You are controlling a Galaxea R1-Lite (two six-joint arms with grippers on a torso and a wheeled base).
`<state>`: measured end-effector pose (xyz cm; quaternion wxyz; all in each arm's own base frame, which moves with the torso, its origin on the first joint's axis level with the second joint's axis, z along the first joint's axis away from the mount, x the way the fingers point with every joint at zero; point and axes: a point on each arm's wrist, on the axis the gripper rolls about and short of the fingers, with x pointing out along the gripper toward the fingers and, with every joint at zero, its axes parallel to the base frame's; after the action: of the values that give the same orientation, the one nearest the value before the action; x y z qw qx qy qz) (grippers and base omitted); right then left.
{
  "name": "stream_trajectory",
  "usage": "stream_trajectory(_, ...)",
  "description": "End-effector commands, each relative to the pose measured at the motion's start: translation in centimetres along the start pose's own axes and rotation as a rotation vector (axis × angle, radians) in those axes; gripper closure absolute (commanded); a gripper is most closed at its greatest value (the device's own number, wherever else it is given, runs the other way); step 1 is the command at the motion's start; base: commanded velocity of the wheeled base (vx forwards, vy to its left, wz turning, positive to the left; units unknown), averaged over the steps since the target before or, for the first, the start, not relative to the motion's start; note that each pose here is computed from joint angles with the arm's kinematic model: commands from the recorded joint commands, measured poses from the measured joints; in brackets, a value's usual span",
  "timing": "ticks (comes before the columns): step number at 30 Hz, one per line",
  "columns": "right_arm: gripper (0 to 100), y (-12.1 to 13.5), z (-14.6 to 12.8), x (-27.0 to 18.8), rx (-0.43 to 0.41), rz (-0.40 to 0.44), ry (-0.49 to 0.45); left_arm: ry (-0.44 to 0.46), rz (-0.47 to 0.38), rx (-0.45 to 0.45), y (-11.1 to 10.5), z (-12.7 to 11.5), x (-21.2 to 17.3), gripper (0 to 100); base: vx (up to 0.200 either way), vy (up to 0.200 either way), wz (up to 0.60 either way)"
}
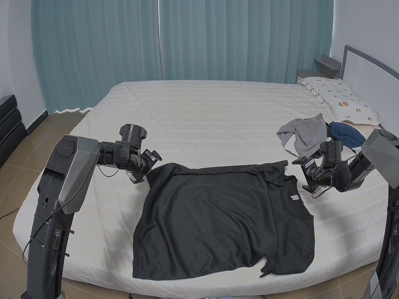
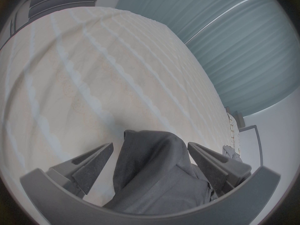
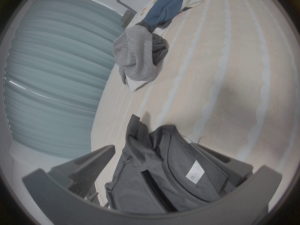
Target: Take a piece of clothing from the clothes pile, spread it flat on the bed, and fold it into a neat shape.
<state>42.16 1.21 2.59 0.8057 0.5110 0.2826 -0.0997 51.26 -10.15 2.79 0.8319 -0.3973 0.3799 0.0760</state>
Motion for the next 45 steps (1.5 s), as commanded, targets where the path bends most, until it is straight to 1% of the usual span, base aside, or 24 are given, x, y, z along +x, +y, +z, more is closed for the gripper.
stream_trajectory(1,0,-0.5,-0.5,-0.6,0.008,-0.007,0.011,0.006,0.008,0.011,1.0,-0.7,1.6,0,0.0,0.0,0.0)
stream_trajectory(3,0,-0.3,-0.5,-0.7,0.012,0.0,0.009,0.008,0.012,0.012,1.3,-1.0,2.2,0,0.0,0.0,0.0)
stream_trajectory(6,0,-0.3,-0.5,-0.8,0.017,0.002,0.011,-0.009,-0.01,0.011,1.4,-1.0,2.6,0,0.0,0.0,0.0)
stream_trajectory(7,0,-0.2,-0.5,-0.9,0.017,0.004,0.01,-0.012,-0.012,0.011,1.6,-1.1,2.9,100,0.0,0.0,0.0)
stream_trajectory(14,0,-0.2,-0.2,-1.0,0.024,0.007,0.001,-0.048,-0.027,0.01,2.0,-0.7,3.4,100,0.0,0.0,0.0)
stream_trajectory(16,0,0.1,0.2,-1.2,0.027,0.016,-0.009,-0.094,-0.042,0.009,1.7,-0.3,3.3,100,0.0,0.0,0.0)
stream_trajectory(21,0,0.2,0.4,-1.5,0.047,0.02,-0.013,-0.198,-0.111,0.0,0.8,1.3,2.4,100,0.0,0.0,0.0)
stream_trajectory(23,0,0.2,0.4,-1.5,0.047,0.02,-0.013,-0.205,-0.117,-0.001,0.7,1.4,2.3,100,0.0,0.0,0.0)
stream_trajectory(24,0,0.3,0.5,-1.5,0.047,0.024,-0.015,-0.273,-0.154,-0.011,-0.1,2.8,1.2,100,0.0,0.0,0.0)
stream_trajectory(25,0,0.3,0.5,-1.5,0.047,0.025,-0.015,-0.293,-0.166,-0.011,-0.2,3.1,1.1,100,0.0,0.0,0.0)
stream_trajectory(27,0,0.3,0.6,-1.5,0.049,0.03,-0.021,-0.344,-0.173,0.014,-0.3,3.6,0.8,100,0.0,0.0,0.0)
stream_trajectory(29,0,0.3,0.7,-1.5,0.047,0.038,-0.026,-0.373,-0.154,0.048,0.0,4.1,0.8,100,0.0,0.0,0.0)
stream_trajectory(31,0,0.4,0.7,-1.5,0.046,0.047,-0.031,-0.38,-0.136,0.066,0.3,4.1,1.0,100,0.0,0.0,0.0)
stream_trajectory(37,0,0.5,0.7,-1.5,0.046,0.052,-0.031,-0.384,-0.118,0.068,0.8,4.1,1.3,100,0.0,0.0,0.0)
stream_trajectory(39,0,0.5,0.4,-1.5,0.043,0.051,-0.025,-0.366,-0.1,0.074,1.1,3.8,1.7,100,0.0,0.0,0.0)
stream_trajectory(42,0,0.6,0.1,-1.4,0.044,0.054,-0.018,-0.349,-0.093,0.077,1.0,3.7,1.5,100,0.0,0.0,0.0)
stream_trajectory(43,0,0.9,-0.3,-1.3,0.047,0.058,-0.008,-0.323,-0.07,0.084,1.0,3.4,1.4,100,0.0,0.0,0.0)
stream_trajectory(44,0,1.0,-0.5,-1.3,0.046,0.06,-0.003,-0.317,-0.061,0.084,1.1,3.3,1.5,100,0.0,0.0,0.0)
stream_trajectory(45,0,1.1,-0.7,-1.3,0.043,0.061,0.001,-0.317,-0.061,0.084,1.1,3.3,1.5,0,0.0,0.0,0.0)
